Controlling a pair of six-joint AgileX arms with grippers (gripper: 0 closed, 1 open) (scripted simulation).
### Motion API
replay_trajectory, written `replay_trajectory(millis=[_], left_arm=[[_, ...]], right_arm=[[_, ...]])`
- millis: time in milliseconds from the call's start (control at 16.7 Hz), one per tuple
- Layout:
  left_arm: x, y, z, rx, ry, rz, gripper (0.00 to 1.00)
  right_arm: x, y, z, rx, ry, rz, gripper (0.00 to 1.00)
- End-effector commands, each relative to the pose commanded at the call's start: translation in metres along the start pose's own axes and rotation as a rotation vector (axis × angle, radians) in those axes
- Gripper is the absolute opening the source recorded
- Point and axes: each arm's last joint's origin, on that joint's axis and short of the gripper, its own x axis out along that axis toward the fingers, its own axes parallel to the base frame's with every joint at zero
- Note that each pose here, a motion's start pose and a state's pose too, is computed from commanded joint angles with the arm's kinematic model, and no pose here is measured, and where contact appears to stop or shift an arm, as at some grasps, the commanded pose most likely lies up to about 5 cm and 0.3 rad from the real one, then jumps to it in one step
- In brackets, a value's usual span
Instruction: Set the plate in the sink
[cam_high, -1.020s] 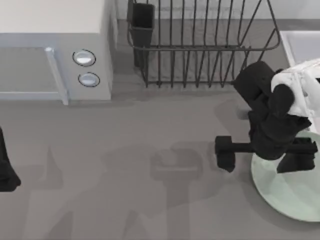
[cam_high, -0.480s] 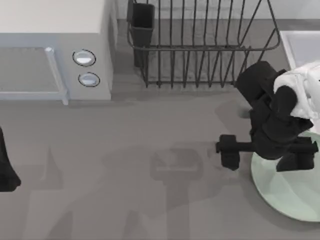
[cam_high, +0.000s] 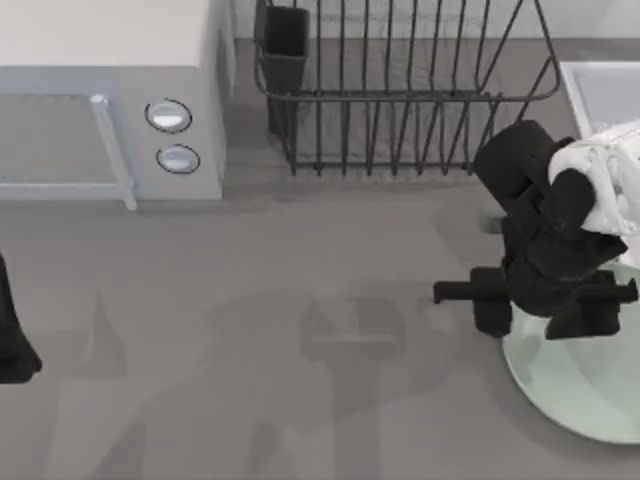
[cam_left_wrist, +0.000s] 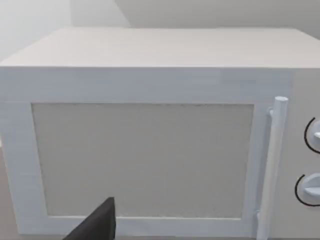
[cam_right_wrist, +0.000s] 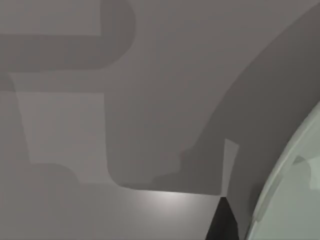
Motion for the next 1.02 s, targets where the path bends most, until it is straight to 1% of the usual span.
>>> replay_trajectory(millis=[60, 120, 540, 600, 720, 840, 1020], left_arm=[[0.0, 0.0, 0.0, 0.0, 0.0, 0.0, 1.0], [0.0, 0.0, 0.0, 0.0, 0.0, 0.0, 1.0], [0.0, 0.0, 0.0, 0.0, 0.0, 0.0, 1.0], [0.0, 0.0, 0.0, 0.0, 0.0, 0.0, 1.0], [0.0, 0.0, 0.0, 0.0, 0.0, 0.0, 1.0], [0.0, 0.0, 0.0, 0.0, 0.0, 0.0, 1.0], [0.0, 0.0, 0.0, 0.0, 0.0, 0.0, 1.0]], right_arm=[[0.0, 0.0, 0.0, 0.0, 0.0, 0.0, 0.02], [0.0, 0.0, 0.0, 0.0, 0.0, 0.0, 0.0], [0.0, 0.0, 0.0, 0.0, 0.0, 0.0, 0.0], [-0.029, -0.002, 0.007, 0.01, -0.098, 0.042, 0.0], [-0.031, 0.0, 0.009, 0.01, -0.096, 0.041, 0.0], [-0.042, 0.004, 0.015, 0.01, -0.09, 0.037, 0.0], [-0.076, 0.012, 0.029, 0.01, -0.081, 0.033, 0.0]])
